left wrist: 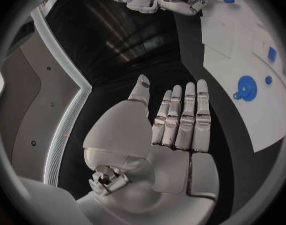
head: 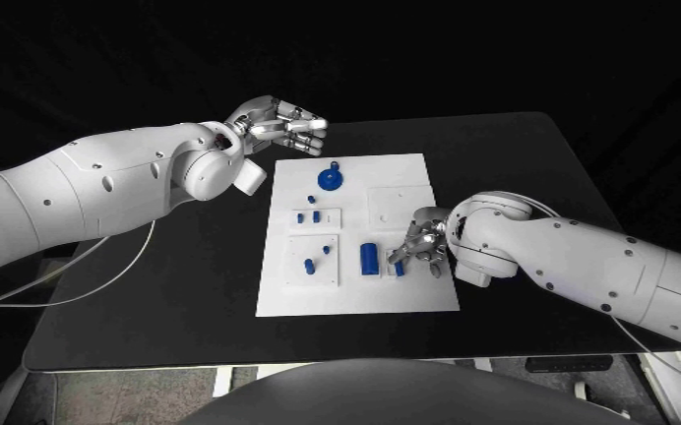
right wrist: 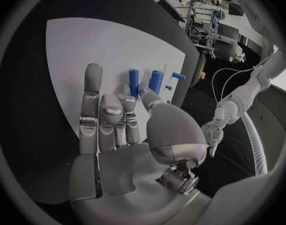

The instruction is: Assemble the parts on the task board

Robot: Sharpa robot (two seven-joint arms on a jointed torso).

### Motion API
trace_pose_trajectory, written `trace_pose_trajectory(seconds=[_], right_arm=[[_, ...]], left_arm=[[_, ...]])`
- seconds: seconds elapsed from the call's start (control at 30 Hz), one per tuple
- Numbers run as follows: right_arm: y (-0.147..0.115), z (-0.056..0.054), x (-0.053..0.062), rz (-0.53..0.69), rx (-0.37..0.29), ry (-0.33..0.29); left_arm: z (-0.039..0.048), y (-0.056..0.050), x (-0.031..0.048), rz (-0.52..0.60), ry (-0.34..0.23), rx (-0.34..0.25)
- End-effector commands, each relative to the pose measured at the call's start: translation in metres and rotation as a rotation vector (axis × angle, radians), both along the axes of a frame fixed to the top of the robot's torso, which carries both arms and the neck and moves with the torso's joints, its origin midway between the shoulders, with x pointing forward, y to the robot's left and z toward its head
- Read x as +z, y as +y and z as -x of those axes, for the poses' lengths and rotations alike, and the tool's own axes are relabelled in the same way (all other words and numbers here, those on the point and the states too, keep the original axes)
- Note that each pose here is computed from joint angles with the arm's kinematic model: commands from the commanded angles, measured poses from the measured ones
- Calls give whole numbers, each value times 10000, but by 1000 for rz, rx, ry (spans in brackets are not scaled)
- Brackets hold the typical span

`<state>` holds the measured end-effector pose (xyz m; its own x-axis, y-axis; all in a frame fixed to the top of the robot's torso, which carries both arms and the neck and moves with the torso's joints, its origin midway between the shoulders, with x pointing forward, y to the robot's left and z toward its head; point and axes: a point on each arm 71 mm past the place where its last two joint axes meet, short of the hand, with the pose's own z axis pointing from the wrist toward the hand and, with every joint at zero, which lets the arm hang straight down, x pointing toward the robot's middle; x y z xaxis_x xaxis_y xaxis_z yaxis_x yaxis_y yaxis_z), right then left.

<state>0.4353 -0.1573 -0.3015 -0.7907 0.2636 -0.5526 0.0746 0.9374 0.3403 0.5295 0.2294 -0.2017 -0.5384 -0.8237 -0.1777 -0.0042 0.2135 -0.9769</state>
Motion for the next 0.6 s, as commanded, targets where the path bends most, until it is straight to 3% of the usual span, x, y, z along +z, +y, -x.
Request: trace_pose_trajectory(seconds=[0.03,0.6], right_arm=[[37,22,-21,1,12,5],[73,49,12,-15,20,-12]], left_arm=[[10,-25,4,14,4,-19],[9,-18,3,12,5,-18]])
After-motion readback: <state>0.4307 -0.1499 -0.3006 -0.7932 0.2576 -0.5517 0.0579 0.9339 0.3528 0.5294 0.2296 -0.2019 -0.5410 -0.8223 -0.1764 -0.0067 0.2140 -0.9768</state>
